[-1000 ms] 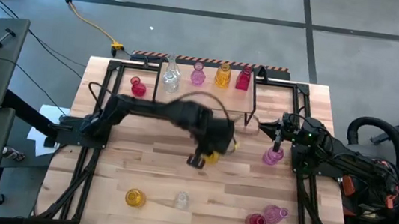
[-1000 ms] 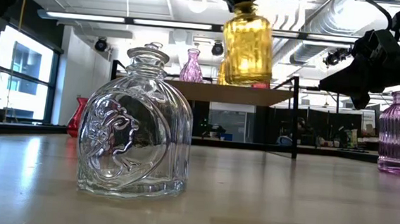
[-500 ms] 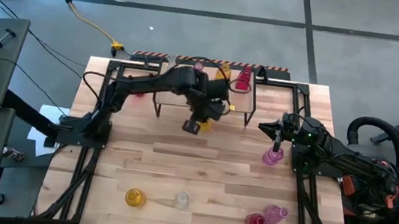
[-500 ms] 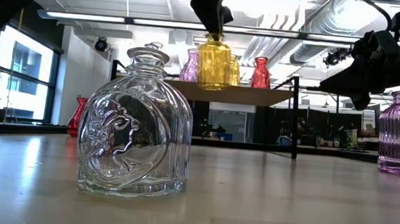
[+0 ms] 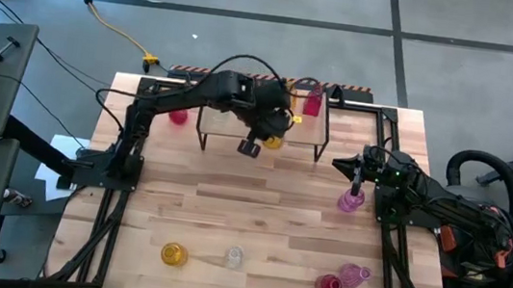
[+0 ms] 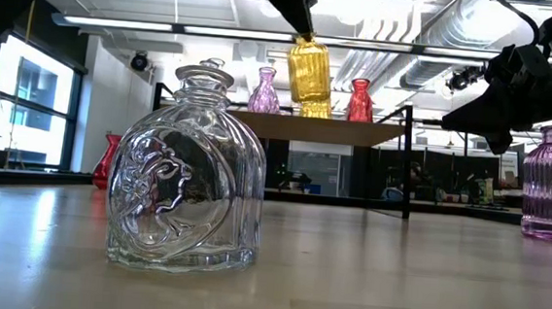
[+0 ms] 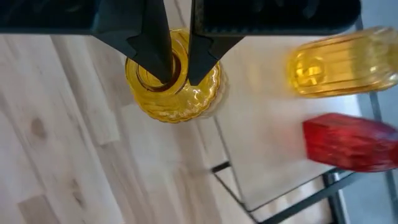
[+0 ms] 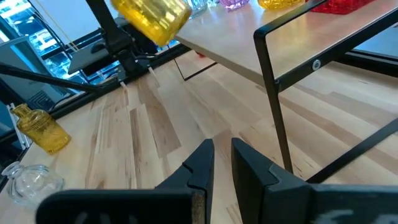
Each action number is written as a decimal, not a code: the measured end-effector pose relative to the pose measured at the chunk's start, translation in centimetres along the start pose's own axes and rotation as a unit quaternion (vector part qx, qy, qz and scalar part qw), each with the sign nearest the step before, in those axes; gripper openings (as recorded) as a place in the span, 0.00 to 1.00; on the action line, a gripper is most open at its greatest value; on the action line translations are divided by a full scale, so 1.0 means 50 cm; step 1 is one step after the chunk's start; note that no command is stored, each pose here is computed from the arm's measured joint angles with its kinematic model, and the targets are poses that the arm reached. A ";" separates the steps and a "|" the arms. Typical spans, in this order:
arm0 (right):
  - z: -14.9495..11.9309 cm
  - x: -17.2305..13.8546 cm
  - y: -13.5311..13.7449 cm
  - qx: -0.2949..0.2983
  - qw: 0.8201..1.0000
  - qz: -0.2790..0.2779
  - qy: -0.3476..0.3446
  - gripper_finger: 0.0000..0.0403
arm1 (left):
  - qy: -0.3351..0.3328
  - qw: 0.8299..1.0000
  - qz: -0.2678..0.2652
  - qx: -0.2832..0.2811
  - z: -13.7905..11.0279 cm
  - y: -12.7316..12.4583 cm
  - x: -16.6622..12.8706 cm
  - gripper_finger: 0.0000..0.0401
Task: Sort vases onto shelf
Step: Put the right yellow vase on the shelf aligned with the other yellow vase
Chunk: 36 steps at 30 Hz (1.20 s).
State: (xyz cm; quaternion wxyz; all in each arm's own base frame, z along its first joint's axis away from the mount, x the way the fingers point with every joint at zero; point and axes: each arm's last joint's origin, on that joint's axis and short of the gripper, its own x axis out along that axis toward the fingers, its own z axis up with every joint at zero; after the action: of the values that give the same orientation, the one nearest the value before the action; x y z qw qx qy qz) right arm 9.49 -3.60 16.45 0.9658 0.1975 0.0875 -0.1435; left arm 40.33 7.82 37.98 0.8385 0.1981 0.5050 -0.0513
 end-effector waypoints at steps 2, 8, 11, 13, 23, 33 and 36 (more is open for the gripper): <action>0.000 0.000 0.000 0.000 1.000 0.000 0.000 0.09 | -0.005 1.000 0.008 0.001 -0.005 0.011 -0.006 0.05; -0.001 0.000 0.000 0.001 1.000 -0.001 0.003 0.09 | -0.033 0.999 0.021 0.014 -0.011 0.041 -0.006 0.05; -0.003 0.000 -0.001 0.001 1.000 -0.003 0.008 0.09 | -0.039 0.999 0.024 0.023 -0.015 0.051 -0.006 0.05; -0.004 0.000 -0.002 0.002 1.000 -0.004 0.011 0.09 | -0.041 0.998 0.028 0.031 -0.017 0.057 -0.006 0.05; -0.005 0.000 -0.002 0.002 1.000 -0.005 0.014 0.09 | -0.042 0.998 0.037 0.035 -0.024 0.076 0.004 0.05; -0.006 0.000 -0.002 0.002 1.000 -0.005 0.015 0.09 | -0.043 0.998 0.031 0.026 -0.034 0.093 0.020 0.09; -0.006 0.000 -0.002 0.003 1.000 -0.006 0.016 0.09 | -0.046 0.998 0.028 0.029 -0.034 0.094 0.020 0.09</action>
State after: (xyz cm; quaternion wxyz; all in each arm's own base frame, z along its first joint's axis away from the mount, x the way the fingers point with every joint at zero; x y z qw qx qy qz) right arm 9.41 -3.57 16.14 0.9630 0.2017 0.1032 -0.1460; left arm 40.76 12.88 37.75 0.8560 0.2337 0.4583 -0.0510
